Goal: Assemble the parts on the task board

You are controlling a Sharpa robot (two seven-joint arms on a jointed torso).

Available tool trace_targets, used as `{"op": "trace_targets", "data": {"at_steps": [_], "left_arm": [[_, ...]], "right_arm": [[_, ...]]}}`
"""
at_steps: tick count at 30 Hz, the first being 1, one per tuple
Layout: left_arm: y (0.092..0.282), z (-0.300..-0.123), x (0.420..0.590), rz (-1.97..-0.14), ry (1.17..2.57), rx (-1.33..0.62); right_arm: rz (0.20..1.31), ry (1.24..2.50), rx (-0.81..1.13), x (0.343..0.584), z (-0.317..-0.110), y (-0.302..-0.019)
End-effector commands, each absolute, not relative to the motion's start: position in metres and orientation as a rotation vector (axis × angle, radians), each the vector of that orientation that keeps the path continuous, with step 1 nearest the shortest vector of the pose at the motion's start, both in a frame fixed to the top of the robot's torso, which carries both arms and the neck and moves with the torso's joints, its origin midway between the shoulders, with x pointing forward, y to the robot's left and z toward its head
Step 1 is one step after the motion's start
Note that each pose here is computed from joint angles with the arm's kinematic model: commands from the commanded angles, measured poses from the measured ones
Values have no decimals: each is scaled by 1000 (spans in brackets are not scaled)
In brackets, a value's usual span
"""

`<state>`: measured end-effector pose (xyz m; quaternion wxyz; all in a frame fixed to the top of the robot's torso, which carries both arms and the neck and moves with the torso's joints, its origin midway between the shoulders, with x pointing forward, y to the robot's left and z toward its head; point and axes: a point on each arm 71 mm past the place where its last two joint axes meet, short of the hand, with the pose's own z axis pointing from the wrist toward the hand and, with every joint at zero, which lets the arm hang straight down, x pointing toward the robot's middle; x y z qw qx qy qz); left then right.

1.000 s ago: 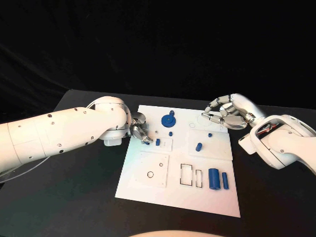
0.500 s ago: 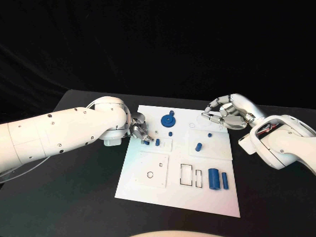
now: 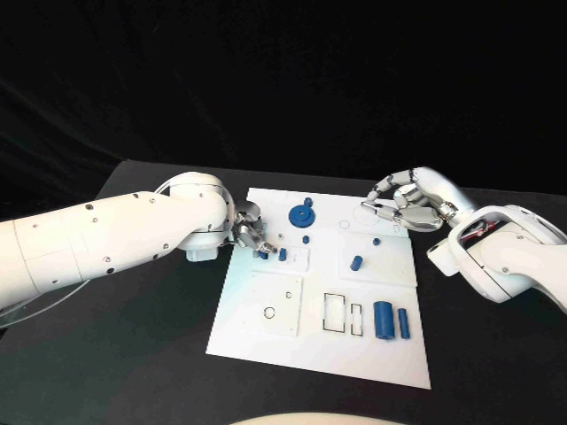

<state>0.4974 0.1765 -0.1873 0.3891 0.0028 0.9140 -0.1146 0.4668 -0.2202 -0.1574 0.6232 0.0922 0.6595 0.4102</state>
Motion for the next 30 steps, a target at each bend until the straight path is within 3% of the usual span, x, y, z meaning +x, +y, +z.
{"op": "trace_targets", "data": {"at_steps": [1, 30], "left_arm": [[174, -191, 495, -300, 2344, 11], [175, -189, 496, -303, 2324, -5]], "right_arm": [[948, 1513, 204, 466, -158, -219], [947, 1516, 205, 466, -159, -219]]}}
